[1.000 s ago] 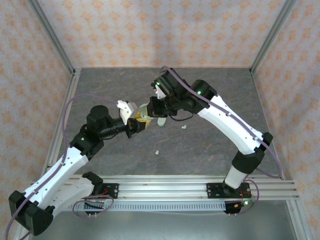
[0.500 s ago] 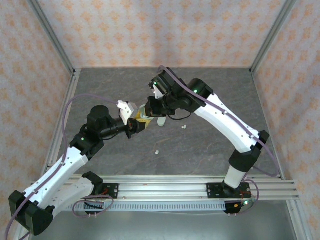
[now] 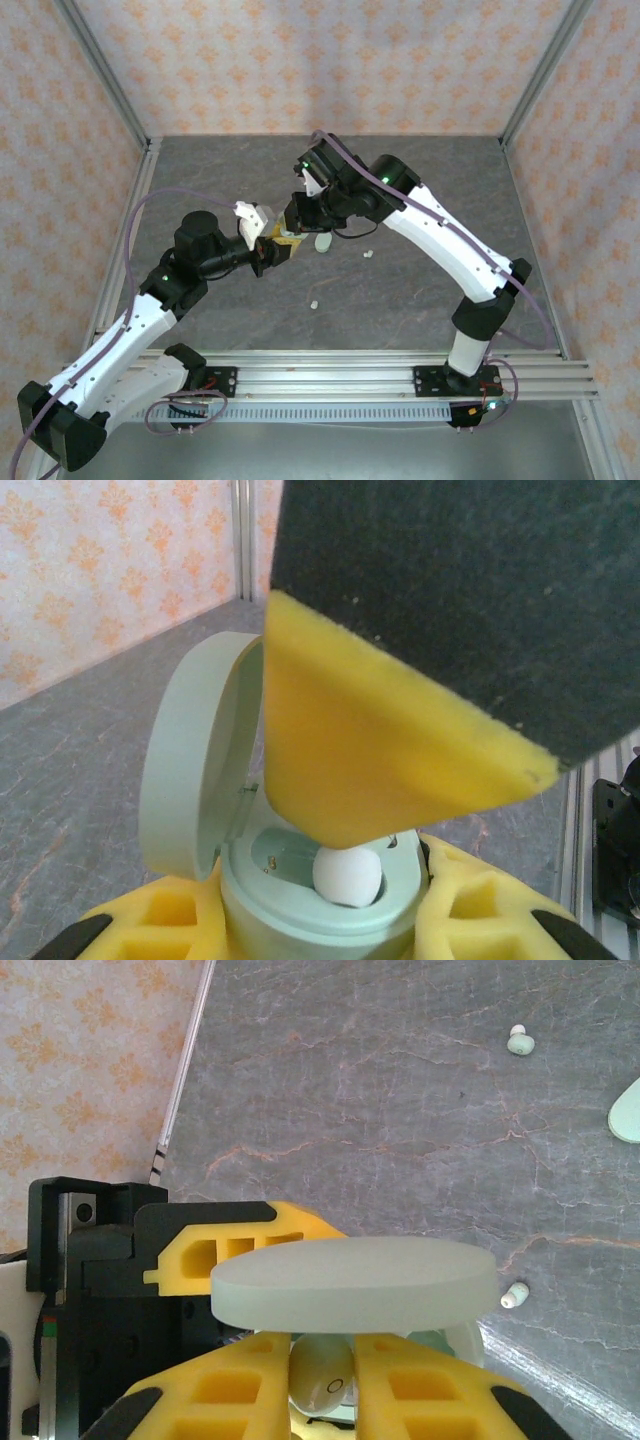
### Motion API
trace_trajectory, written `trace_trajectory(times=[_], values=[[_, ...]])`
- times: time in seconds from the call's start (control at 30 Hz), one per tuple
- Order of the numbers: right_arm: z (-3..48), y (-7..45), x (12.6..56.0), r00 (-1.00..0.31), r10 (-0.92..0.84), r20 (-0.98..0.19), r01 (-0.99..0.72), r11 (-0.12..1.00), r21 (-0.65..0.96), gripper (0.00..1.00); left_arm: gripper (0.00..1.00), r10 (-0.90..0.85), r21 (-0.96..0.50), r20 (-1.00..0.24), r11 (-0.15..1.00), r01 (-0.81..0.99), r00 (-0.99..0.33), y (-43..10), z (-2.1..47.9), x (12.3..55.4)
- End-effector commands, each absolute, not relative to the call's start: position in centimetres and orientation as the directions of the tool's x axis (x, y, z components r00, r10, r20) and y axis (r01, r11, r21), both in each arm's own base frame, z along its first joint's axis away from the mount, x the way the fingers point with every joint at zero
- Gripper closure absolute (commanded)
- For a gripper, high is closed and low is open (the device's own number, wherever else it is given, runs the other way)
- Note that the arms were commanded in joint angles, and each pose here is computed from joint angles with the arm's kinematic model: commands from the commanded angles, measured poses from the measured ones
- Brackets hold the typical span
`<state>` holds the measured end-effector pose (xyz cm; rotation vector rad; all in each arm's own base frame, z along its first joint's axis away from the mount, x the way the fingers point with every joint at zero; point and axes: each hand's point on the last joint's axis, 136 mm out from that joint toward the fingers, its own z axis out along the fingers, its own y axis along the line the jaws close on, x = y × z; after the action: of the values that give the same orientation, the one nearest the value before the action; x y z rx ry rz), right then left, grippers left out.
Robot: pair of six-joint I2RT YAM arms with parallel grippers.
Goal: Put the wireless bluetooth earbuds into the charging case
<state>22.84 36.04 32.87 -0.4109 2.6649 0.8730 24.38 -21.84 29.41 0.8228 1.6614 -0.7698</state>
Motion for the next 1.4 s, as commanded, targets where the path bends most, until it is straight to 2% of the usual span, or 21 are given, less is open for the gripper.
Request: trace_trajectory(times=[0.0,0.67,0.9,1.17,1.27,1.37], values=[[32.9,36.0,22.3,-0.909,-0.201,-0.366,-0.376,0.774,0.510,0.78,0.78,0.109,-0.019,-0.990,0.540,0.841,-0.093,-22.0,32.0,24.0],[33.8,36.4,22.6,-0.904,-0.190,-0.382,-0.380,0.766,0.519,0.72,0.78,0.114,-0.017,-0.989,0.542,0.840,-0.093,-21.8,31.9,23.8],[35.8,35.6,22.4,-0.887,-0.183,-0.425,-0.405,0.751,0.522,0.72,0.78,0.115,-0.015,-0.989,0.549,0.836,-0.094,-21.8,32.0,24.0],[38.4,32.6,21.2,-0.856,-0.141,-0.497,-0.421,0.747,0.514,0.70,0.78,0.111,-0.041,-0.986,0.565,0.824,-0.125,-21.7,31.6,24.3],[37.8,30.6,21.4,-0.853,-0.114,-0.509,-0.395,0.778,0.489,0.69,0.78,0.106,-0.058,-0.984,0.566,0.823,-0.143,-21.7,31.3,24.5],[36.3,28.6,21.7,-0.879,-0.052,-0.474,-0.319,0.803,0.504,0.69,0.78,0.101,-0.076,-0.982,0.568,0.820,-0.161,-21.8,31.1,24.6]])
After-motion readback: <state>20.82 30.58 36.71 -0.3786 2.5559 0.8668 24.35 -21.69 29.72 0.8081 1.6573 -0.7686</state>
